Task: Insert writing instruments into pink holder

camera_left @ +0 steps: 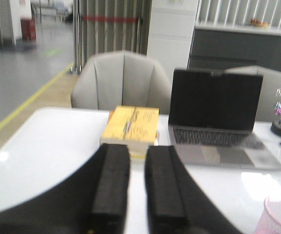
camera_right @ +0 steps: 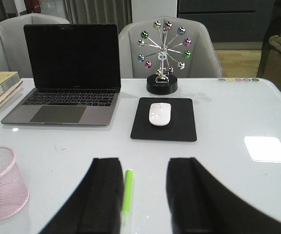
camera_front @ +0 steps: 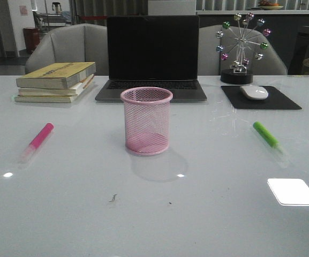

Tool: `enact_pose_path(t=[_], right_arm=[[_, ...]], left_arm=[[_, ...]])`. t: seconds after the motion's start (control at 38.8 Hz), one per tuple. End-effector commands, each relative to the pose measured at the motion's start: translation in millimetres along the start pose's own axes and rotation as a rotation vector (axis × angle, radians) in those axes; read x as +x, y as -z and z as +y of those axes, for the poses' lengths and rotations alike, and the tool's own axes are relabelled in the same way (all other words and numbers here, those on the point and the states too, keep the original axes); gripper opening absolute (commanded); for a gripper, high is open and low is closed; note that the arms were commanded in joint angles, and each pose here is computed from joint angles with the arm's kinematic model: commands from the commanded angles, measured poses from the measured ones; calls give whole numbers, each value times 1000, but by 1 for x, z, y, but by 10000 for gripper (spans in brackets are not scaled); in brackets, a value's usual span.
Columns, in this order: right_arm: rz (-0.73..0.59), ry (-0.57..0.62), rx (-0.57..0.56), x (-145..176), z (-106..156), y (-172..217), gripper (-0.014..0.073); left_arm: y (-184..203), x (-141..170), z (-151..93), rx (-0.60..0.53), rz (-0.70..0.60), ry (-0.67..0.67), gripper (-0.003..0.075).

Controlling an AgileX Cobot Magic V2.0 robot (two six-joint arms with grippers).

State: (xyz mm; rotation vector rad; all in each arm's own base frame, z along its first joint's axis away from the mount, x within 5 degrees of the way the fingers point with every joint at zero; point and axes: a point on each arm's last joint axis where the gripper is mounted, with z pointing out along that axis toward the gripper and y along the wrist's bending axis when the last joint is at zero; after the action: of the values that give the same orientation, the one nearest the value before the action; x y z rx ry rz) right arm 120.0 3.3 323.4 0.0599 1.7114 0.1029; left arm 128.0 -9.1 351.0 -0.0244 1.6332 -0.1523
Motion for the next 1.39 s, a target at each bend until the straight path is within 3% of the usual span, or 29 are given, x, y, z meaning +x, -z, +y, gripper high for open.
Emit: enact_pose_path(t=[0.0, 0.1, 0.23, 0.46, 0.9, 1.11, 1.37], right_arm=[[-91, 2, 5, -18, 0, -1, 375], [-64, 2, 5, -14, 0, -2, 375], [-9, 1, 4, -7, 0, -4, 375], [254, 1, 5, -3, 1, -37, 375], [706, -3, -15, -49, 7, -162, 375], [897, 6, -30, -44, 6, -226, 375], [997, -5, -58, -25, 6, -281, 375]], left_arm=[[-13, -14, 1, -13, -54, 32, 417], [-21, -7, 1, -11, 5, 48, 515], [-26, -3, 1, -10, 37, 49, 521], [-26, -3, 1, -10, 37, 49, 519], [-26, -3, 1, -10, 37, 49, 519], [-26, -3, 1, -10, 37, 49, 519], [-26, -3, 1, -9, 43, 49, 519]])
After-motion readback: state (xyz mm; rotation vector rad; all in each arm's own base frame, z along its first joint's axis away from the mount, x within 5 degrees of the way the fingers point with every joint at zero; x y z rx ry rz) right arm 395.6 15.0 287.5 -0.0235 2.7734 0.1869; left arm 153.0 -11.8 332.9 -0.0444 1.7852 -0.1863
